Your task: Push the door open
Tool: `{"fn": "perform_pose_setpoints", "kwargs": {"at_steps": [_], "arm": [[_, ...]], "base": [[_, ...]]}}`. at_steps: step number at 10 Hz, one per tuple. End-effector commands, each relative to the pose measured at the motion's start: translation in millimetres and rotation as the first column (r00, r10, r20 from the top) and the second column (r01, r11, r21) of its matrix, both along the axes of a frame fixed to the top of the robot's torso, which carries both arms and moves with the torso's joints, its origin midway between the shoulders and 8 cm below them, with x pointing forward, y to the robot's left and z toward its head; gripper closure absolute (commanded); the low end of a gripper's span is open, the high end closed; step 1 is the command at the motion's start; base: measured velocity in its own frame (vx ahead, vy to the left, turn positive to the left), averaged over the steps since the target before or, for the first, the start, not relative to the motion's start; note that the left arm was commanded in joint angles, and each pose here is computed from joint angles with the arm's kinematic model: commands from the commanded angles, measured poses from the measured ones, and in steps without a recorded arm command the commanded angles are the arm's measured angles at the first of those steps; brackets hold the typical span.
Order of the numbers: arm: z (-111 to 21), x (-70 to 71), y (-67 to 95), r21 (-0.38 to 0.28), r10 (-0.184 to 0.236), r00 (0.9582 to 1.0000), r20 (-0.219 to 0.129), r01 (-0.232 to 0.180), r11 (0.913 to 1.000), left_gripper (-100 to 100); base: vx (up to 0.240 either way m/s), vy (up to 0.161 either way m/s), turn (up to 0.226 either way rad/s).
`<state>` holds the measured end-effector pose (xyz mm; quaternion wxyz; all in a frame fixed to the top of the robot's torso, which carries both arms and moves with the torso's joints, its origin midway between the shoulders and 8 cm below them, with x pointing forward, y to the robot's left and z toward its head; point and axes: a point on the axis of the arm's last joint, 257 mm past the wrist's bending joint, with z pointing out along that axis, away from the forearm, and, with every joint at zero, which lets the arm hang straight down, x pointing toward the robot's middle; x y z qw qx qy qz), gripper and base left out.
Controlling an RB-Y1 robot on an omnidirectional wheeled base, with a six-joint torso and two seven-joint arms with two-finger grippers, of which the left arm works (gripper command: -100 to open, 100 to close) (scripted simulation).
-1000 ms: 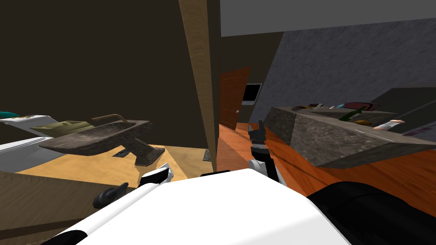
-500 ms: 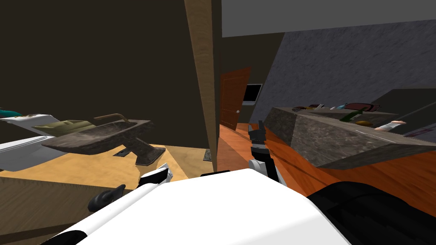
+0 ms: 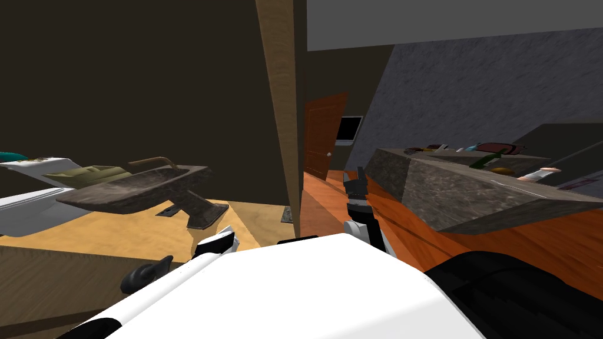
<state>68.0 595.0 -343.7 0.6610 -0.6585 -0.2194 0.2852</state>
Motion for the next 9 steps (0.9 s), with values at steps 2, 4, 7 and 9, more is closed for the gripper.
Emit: {"fn": "perform_pose_setpoints", "kwargs": {"at_steps": [2,4,7,9], "arm": [[-1.1,-6.5,-1.5,-0.004,0.023,0.9997,0.002,-0.023,0.9997,100],[-1.4,-8.3,-1.9,-0.005,0.029,0.9996,0.002,-0.029,0.9996,100],[-1.7,-10.3,-2.4,-0.006,0.036,0.9993,0.003,-0.036,0.9993,100],[-1.7,-10.3,-2.4,-0.006,0.036,0.9993,0.003,-0.036,0.9993,100]], "base": [[0.000,0.018,0.021],[0.000,0.033,0.038],[0.000,0.009,0.010],[0.000,0.008,0.009]]}}
